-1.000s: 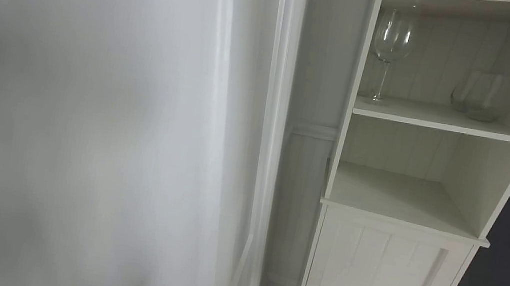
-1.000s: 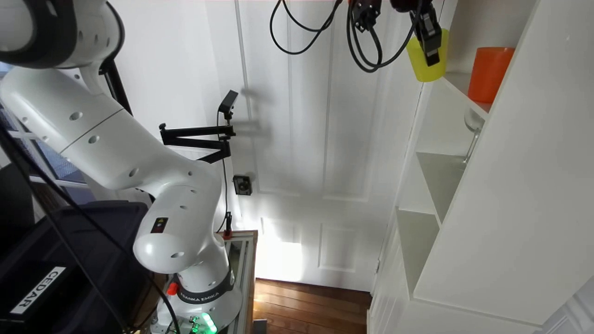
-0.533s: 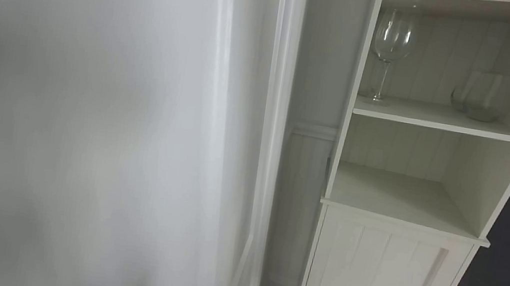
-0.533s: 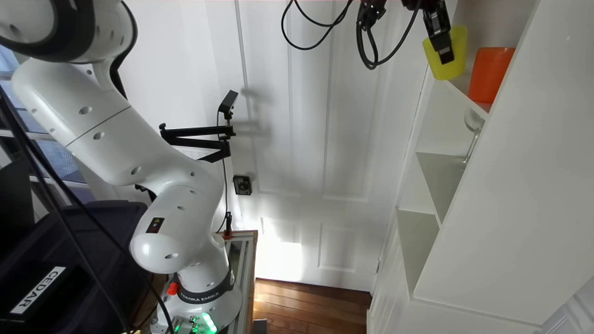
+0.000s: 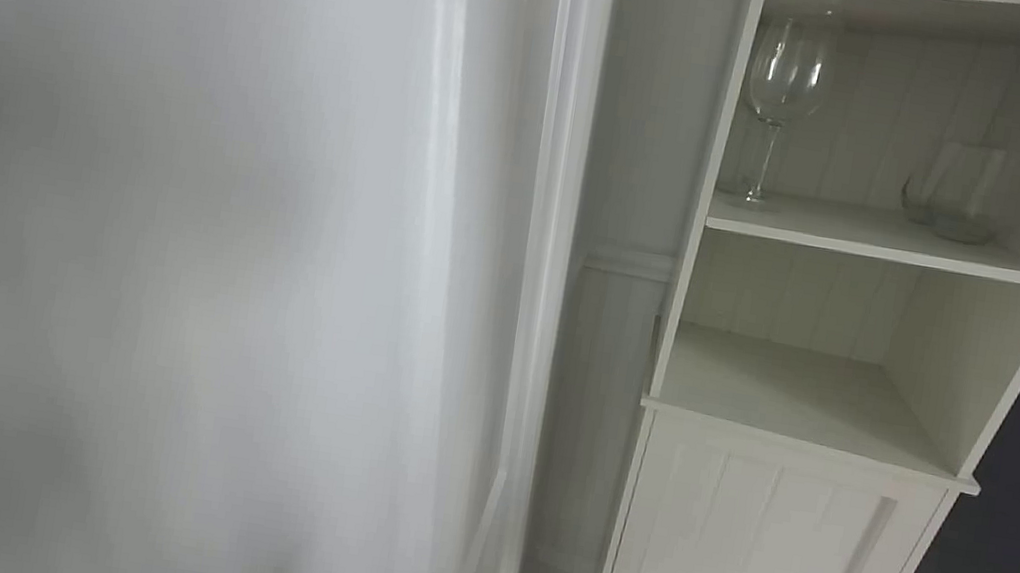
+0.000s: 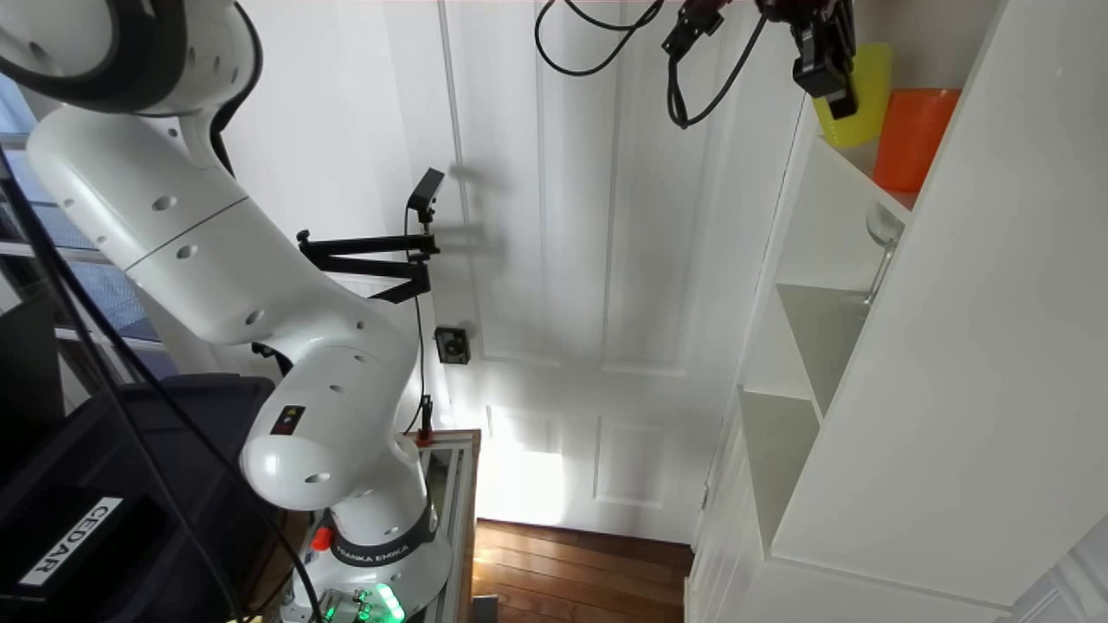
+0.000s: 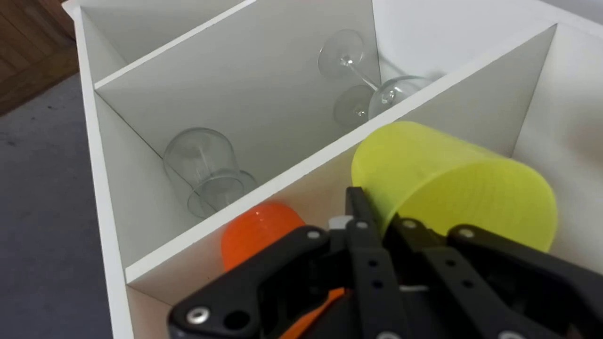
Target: Pick up the yellow cup and put it on the top shelf next to the orange cup
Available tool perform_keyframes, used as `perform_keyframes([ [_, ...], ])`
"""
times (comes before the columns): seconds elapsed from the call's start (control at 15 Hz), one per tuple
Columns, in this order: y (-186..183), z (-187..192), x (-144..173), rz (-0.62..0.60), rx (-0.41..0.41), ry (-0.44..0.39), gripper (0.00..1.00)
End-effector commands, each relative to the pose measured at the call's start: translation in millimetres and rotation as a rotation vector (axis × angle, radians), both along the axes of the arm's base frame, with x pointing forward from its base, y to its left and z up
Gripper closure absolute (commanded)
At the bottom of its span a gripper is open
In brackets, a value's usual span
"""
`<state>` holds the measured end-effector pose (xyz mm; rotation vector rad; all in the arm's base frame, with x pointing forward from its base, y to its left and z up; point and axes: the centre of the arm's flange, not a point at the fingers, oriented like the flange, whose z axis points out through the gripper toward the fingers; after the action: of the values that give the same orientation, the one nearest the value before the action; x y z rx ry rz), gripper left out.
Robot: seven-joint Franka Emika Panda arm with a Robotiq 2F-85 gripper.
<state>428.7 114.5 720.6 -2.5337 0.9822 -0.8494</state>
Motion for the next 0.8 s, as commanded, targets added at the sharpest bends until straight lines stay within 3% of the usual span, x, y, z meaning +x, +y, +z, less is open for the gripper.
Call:
perform_keyframes([
  [0.0,2.3,-0.6,10.1,-0.080,0.027,-0.001,0.99],
  [0.73,-13.2,-10.8,37.1,-0.217,0.122,-0.004,0.99],
])
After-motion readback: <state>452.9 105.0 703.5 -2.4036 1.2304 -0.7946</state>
